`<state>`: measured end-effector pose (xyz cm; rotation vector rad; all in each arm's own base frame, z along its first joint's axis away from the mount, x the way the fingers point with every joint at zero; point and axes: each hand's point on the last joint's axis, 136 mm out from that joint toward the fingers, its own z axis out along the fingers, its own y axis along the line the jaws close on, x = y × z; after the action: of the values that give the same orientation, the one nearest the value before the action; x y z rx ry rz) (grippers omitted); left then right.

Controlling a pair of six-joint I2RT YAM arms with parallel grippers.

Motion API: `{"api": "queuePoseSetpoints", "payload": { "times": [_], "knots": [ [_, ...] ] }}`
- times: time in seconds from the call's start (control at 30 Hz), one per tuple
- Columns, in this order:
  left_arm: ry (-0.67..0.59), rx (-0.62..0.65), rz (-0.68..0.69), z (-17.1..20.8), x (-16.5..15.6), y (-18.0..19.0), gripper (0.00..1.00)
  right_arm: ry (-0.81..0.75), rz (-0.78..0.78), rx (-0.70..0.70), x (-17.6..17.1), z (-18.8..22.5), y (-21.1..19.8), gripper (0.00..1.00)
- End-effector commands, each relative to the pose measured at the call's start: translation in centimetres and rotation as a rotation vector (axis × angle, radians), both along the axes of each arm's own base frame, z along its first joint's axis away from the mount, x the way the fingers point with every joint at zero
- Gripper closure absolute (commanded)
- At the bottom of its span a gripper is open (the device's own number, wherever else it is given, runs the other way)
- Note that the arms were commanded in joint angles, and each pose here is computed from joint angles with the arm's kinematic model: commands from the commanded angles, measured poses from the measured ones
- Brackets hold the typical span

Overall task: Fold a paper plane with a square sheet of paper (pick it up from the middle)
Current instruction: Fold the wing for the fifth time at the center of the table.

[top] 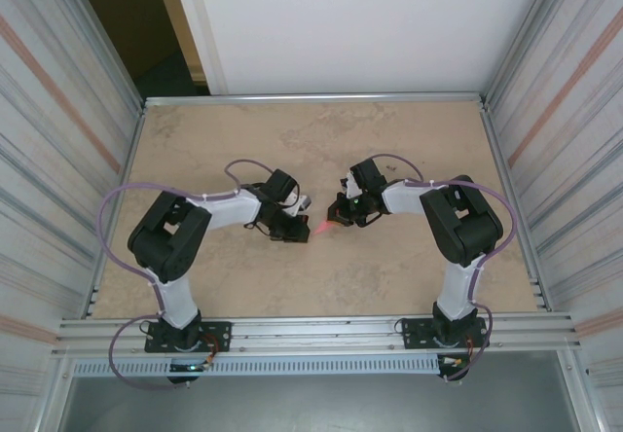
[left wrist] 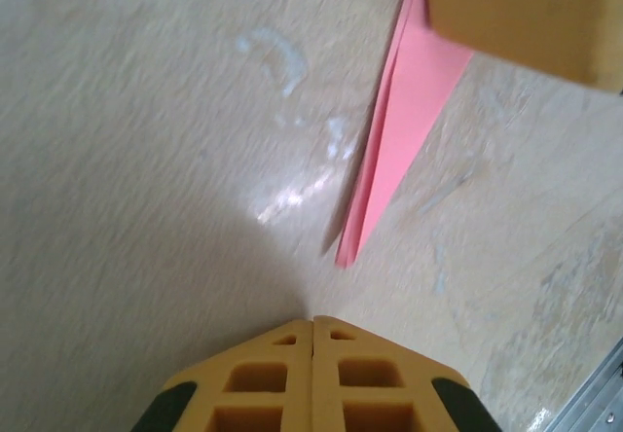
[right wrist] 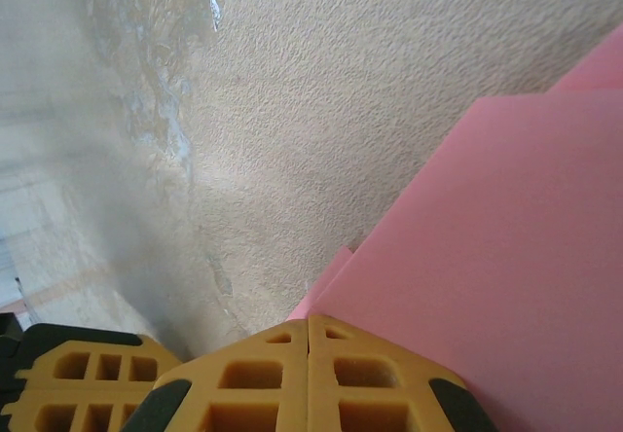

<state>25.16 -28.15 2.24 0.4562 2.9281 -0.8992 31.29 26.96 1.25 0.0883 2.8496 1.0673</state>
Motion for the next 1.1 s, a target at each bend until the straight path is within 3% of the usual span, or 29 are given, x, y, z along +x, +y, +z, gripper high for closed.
{"api": "queuePoseSetpoints", "payload": {
  "times": [0.0, 0.13, 0.37, 0.83, 1.07],
  "knots": [
    [-0.06, -0.061, 0.016, 2.9, 1.0, -0.6, 0.99, 0.15, -0.025, -0.213, -3.2, -5.6, -3.8, 0.95],
    [-0.091, -0.182, 0.08, 4.4, 3.2, -3.7, 0.99, 0.145, -0.029, -0.204, -3.0, -5.2, -3.5, 0.95],
    [-0.033, -0.159, 0.099, 1.6, 3.9, -5.4, 1.0, 0.131, -0.033, -0.177, -2.4, -4.5, -3.0, 0.95],
    [0.051, -0.045, 0.167, -2.9, 2.5, -2.9, 1.0, 0.091, -0.024, -0.143, -1.5, -2.5, -2.4, 0.95],
    [0.097, -0.028, 0.186, -4.1, 1.2, -1.9, 1.0, -0.028, -0.028, -0.068, 1.2, 2.1, -2.4, 0.92]
  ]
}}
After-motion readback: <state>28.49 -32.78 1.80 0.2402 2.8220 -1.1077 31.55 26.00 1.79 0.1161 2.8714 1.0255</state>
